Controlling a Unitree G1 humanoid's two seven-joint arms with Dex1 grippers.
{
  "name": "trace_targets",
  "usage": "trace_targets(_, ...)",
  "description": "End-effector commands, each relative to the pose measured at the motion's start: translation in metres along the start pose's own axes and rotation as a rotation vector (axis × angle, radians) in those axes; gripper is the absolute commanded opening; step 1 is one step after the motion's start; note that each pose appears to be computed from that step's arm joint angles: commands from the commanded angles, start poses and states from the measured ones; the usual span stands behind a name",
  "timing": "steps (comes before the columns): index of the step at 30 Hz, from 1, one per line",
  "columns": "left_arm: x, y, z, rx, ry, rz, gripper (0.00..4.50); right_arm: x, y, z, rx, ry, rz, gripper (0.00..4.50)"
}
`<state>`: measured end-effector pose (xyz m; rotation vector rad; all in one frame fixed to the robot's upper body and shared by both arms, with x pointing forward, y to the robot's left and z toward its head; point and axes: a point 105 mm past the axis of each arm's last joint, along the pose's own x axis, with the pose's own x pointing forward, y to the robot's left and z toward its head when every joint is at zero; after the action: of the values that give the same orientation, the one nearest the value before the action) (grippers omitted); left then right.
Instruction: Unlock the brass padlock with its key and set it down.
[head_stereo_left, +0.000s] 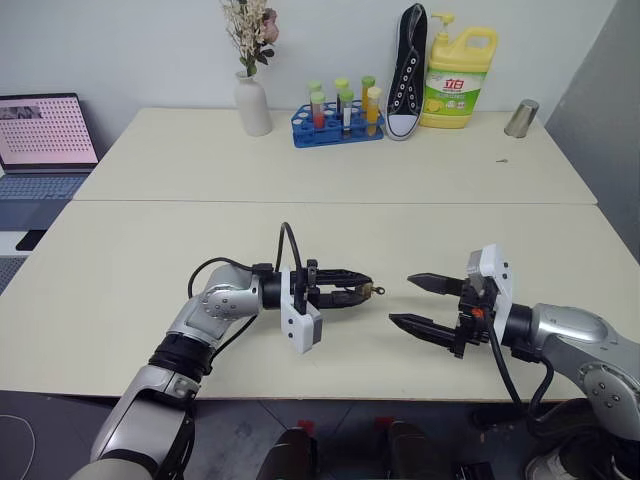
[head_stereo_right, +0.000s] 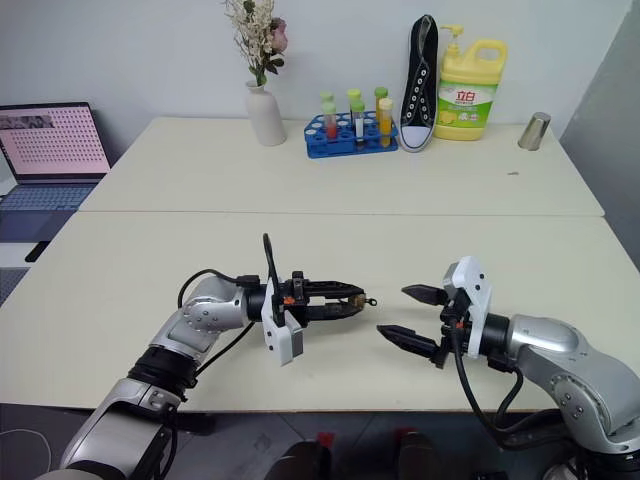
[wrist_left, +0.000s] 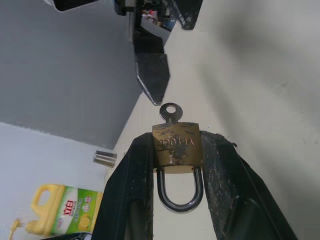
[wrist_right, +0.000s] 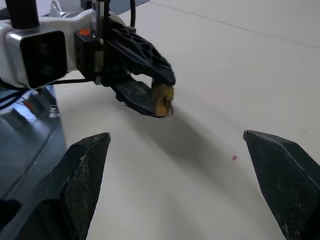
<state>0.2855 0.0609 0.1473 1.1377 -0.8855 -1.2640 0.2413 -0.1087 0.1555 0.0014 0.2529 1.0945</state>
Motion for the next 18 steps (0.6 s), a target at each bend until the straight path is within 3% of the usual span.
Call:
trace_targets(1, 0.000, 0.009, 0.007, 0.054, -0.023, 0.041, 0.97, 0.009, 0.009, 0.005, 0.014, -0.020, 0.052, 4.50)
trace_targets(11, 0.000, 0.007, 0.008, 0.073, -0.030, 0.039, 0.97, 0.025, 0.004, 0.011, 0.072, -0.050, 0.085, 4.50)
trace_targets(14, -0.001, 0.007, 0.008, 0.075, -0.028, 0.039, 0.97, 0.026, 0.004, 0.012, 0.075, -0.053, 0.094, 3.89)
trace_targets(18, -0.001, 0.004, 0.008, 0.069, -0.023, 0.036, 0.97, 0.028, 0.003, 0.015, 0.087, -0.060, 0.103, 2.54)
